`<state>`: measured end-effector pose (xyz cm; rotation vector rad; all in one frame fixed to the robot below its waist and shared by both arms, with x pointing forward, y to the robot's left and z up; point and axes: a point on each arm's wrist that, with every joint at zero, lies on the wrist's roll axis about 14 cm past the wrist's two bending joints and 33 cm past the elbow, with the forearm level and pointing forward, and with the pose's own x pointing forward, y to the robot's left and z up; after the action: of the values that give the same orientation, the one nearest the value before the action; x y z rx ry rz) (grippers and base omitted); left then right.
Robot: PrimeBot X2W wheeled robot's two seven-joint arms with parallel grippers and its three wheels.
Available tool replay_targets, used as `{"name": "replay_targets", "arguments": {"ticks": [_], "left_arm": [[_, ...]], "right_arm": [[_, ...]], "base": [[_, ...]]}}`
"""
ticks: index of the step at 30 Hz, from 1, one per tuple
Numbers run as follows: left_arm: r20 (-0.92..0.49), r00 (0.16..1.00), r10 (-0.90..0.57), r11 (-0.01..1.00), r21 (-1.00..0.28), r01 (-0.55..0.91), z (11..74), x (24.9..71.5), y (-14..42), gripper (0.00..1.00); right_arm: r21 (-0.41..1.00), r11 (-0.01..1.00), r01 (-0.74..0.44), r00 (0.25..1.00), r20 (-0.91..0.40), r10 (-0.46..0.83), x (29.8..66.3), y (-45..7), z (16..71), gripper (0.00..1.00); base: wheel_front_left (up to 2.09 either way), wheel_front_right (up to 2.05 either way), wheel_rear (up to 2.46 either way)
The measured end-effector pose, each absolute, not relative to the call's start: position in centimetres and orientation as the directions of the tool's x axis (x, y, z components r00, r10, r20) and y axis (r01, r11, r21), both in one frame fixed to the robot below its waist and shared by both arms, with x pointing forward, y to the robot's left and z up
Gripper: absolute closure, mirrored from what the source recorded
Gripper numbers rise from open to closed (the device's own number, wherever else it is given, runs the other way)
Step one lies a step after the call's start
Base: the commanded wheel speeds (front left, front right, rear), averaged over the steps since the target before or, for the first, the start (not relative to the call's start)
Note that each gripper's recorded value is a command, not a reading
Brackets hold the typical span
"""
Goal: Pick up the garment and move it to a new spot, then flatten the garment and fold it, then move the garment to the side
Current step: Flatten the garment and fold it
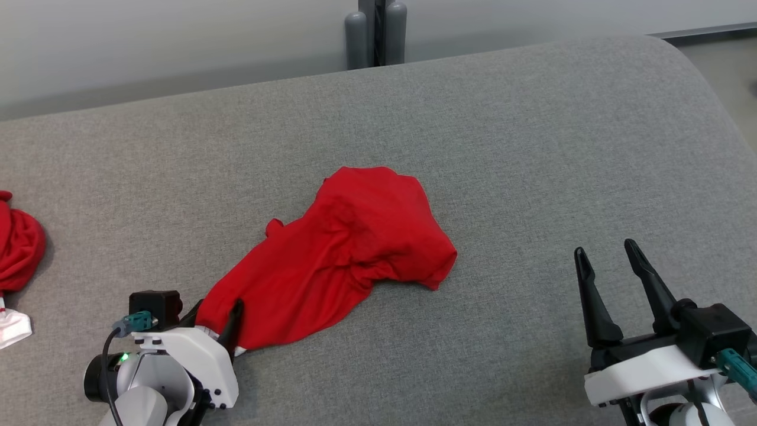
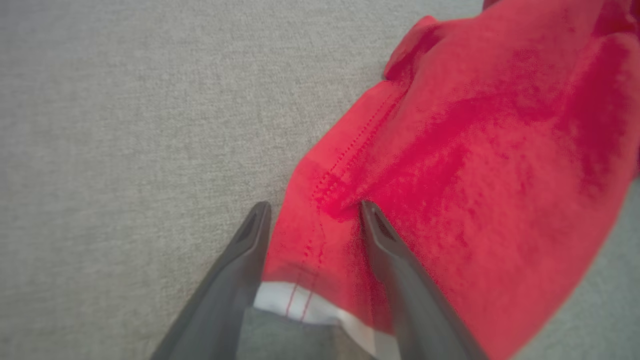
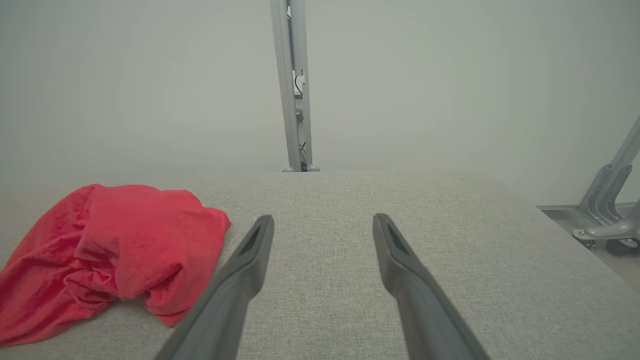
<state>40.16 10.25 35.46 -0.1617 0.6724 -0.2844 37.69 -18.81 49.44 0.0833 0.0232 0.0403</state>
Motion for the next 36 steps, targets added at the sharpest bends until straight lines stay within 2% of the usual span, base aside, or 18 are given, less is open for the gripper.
{"name": "replay_targets", "arguments": {"ticks": [14,26,30,36], "left_arm": [[-0.501,0.775,-0.384,0.923,-0.209,0.323,39.1,39.0,9.2,1.00],[-0.499,0.660,-0.562,0.819,-0.224,0.528,45.5,33.6,6.4,1.00],[-0.455,0.655,-0.603,0.790,-0.228,0.569,48.2,32.8,5.7,1.00],[-0.314,0.689,-0.653,0.757,-0.258,0.600,52.9,33.2,4.8,1.00]], "right_arm": [[0.085,0.996,-0.038,0.999,0.014,0.037,38.4,-19.0,50.2,0.00],[0.088,0.993,-0.082,0.996,0.042,0.078,38.9,-17.5,51.1,0.00],[0.089,0.992,-0.087,0.995,0.046,0.083,38.8,-17.4,51.2,0.00],[0.092,0.992,-0.088,0.995,0.050,0.084,38.6,-17.3,51.4,0.00]], "base": [[0.00,0.00,0.00],[0.00,0.00,0.00],[0.00,0.00,0.00],[0.00,0.00,0.00]]}}
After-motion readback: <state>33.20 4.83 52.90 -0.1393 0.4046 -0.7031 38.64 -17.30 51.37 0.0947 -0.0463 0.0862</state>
